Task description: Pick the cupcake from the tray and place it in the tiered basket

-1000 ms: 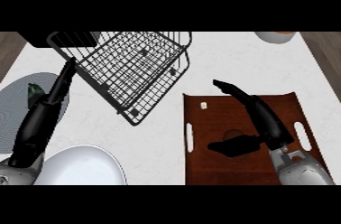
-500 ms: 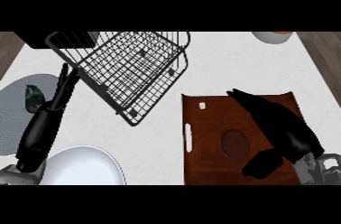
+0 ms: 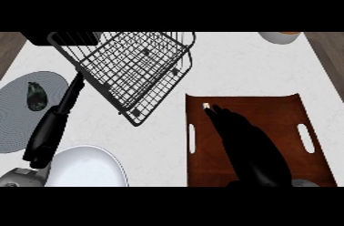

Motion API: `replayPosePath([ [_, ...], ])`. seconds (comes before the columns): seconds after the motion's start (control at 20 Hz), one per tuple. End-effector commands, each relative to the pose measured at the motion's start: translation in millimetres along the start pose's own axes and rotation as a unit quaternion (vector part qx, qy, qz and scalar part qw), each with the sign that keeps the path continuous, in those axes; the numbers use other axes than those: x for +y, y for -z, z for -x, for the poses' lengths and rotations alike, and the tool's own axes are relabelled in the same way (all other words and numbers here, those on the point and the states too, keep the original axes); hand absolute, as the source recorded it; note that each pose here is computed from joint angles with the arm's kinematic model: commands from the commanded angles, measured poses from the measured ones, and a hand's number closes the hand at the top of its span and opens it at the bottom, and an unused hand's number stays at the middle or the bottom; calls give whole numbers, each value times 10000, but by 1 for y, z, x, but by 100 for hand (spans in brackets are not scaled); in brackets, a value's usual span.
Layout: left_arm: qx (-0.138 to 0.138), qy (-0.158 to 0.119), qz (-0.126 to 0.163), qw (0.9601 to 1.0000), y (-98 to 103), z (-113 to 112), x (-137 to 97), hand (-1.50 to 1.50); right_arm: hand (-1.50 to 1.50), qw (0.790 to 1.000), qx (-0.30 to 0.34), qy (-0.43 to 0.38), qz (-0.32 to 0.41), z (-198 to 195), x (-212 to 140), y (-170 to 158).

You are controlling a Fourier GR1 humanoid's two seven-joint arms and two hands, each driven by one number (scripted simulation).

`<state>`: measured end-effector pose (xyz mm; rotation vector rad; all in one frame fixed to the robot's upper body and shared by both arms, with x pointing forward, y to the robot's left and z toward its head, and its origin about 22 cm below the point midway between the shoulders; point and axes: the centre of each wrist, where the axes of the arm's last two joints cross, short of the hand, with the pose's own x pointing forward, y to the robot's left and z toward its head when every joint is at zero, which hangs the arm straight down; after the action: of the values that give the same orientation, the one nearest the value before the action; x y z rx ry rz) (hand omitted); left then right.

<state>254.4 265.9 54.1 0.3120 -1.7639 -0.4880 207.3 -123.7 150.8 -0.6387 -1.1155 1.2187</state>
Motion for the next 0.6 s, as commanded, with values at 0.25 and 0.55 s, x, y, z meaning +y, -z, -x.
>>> replayPosePath([
  [0.25, 107, 8, 88, 9999, -1, -2, -4, 0, -150, 9816, 1493, -1188, -99, -17, 42, 24],
  [0.55, 50, 2, -21, 10000, 10, -5, 4, 0, -150, 9745, 1884, -1219, -71, -21, 63, 35],
])
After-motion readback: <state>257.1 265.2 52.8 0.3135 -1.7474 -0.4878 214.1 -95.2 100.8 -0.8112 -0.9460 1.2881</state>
